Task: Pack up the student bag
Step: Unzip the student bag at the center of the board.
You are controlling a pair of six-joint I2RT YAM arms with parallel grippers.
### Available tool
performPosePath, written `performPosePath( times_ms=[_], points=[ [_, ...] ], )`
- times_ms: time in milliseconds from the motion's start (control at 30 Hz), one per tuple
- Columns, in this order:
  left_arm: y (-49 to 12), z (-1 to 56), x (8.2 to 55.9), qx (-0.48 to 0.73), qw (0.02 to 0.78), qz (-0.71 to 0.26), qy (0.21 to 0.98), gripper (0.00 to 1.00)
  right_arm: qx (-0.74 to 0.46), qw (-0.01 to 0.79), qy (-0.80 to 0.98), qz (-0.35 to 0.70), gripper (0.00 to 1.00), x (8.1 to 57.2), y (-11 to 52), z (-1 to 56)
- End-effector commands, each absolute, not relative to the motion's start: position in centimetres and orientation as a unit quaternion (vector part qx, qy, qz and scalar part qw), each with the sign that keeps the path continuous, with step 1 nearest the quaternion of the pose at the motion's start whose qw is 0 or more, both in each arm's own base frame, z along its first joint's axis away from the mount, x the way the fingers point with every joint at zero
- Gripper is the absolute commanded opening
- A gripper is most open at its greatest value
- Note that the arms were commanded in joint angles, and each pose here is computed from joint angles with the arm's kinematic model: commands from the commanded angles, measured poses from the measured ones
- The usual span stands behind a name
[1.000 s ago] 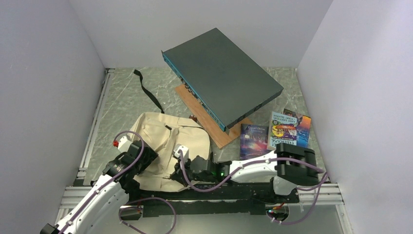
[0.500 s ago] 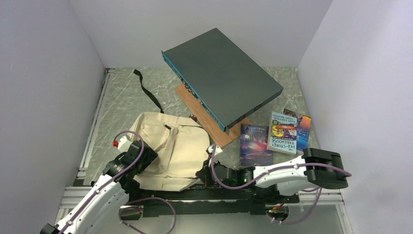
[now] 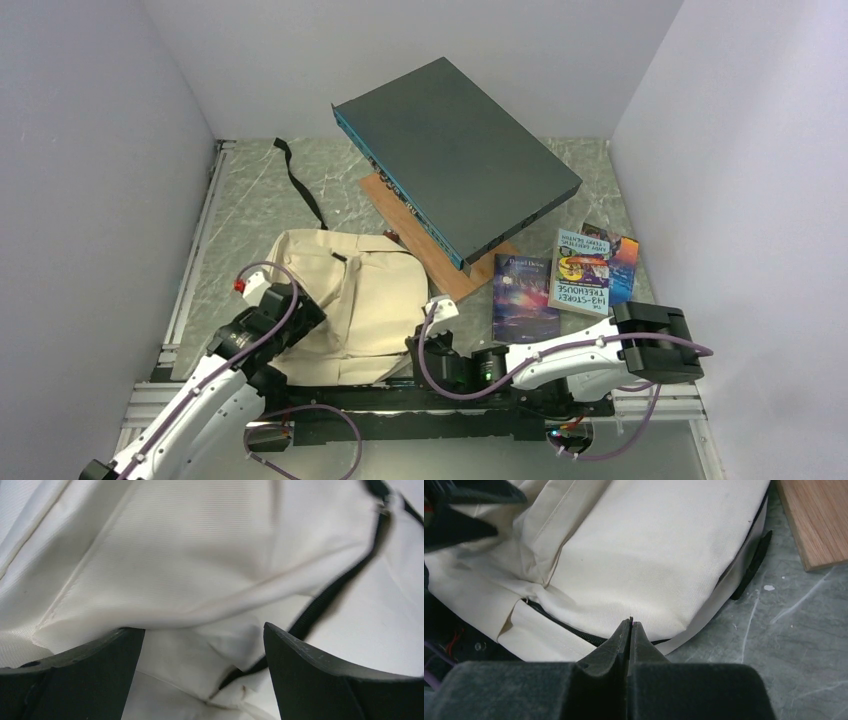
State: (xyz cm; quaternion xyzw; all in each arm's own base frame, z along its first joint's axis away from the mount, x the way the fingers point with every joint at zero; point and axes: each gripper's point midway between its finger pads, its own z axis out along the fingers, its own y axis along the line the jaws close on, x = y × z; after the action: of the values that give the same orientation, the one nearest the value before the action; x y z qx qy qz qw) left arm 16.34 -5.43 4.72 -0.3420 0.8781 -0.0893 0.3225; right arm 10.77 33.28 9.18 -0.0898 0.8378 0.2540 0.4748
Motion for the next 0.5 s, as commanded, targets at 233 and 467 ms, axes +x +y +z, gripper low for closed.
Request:
performPosePath(
  times_ms=[233,467],
  points=[
    [-17.4,16.1,16.5,0.014,0.369,-0.393,0.842,0.68,-0.167,0.484,0.784,0.352,0.00,9.1,35.6,12.4],
    [-20.1,11.7,12.3,0.124,0.289,-0.347,0.884,0.63,-0.164,0.486,0.776,0.366,0.00,9.2,35.3,13.1]
  ],
)
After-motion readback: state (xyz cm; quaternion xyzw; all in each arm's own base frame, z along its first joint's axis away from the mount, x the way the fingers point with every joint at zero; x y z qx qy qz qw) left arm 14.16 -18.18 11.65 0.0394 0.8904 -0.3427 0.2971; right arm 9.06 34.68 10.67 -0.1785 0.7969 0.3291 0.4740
